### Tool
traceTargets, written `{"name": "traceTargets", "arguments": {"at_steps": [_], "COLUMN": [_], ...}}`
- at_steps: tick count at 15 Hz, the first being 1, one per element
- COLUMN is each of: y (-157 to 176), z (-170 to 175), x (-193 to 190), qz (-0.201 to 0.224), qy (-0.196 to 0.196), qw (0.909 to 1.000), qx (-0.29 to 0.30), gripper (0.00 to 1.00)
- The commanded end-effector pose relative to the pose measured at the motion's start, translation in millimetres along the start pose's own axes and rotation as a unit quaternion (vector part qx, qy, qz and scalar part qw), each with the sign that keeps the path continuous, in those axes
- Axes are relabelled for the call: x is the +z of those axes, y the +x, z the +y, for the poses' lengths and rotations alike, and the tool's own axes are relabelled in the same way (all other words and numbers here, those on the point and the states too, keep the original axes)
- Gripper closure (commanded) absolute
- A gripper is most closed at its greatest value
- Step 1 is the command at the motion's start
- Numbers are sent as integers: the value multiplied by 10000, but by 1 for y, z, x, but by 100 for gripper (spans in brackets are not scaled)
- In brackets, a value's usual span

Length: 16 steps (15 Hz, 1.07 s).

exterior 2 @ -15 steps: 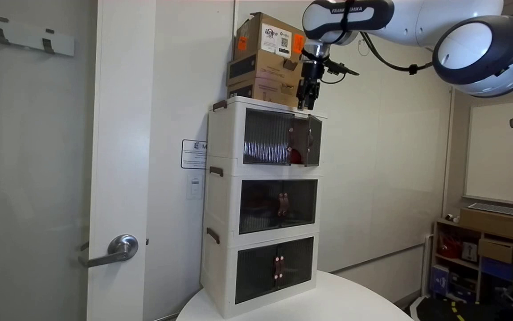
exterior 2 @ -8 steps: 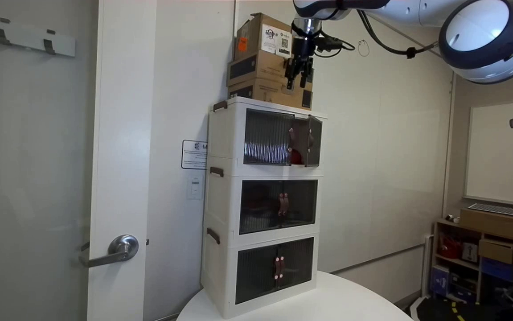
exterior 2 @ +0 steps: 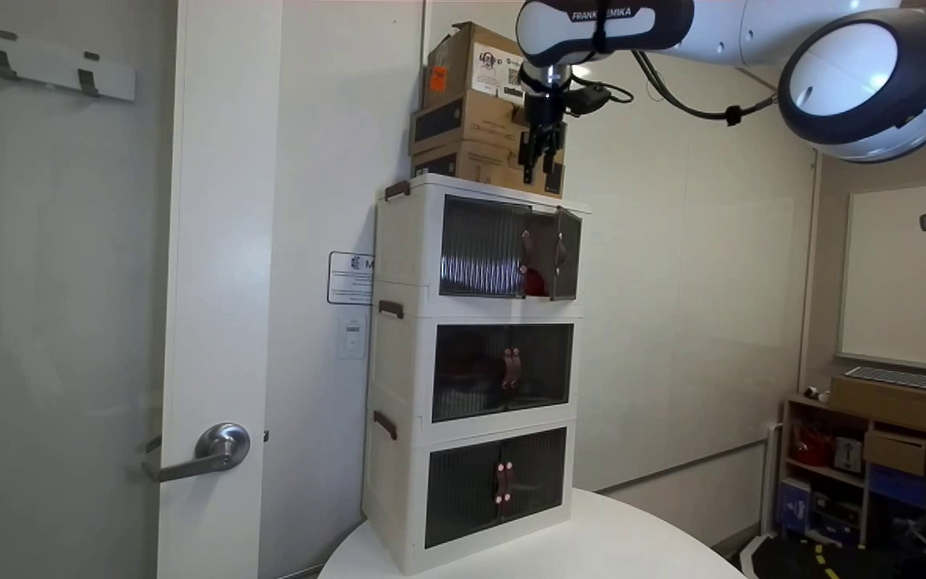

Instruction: Open the upper part of the cabinet door

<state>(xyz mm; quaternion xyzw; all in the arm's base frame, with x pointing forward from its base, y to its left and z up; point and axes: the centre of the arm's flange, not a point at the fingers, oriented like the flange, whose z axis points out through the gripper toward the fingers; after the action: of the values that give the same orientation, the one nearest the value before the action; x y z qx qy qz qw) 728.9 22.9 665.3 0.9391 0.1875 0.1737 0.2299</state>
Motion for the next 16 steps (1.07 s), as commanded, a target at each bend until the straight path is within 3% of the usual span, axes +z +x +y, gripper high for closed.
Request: {"name": "traceTargets", "arguments": {"at_steps": [1, 6, 11, 16], "y": [65, 68, 67, 73], "z": [39, 43, 38, 21], "x": [13, 46, 76, 96], "qz": [86, 84, 96, 575], "qy": [-124, 40, 510, 1072], "qw": [9990, 9965, 9919, 9768], "qx": [-423, -825, -1160, -1760], "gripper": [0, 0, 0, 0]}}
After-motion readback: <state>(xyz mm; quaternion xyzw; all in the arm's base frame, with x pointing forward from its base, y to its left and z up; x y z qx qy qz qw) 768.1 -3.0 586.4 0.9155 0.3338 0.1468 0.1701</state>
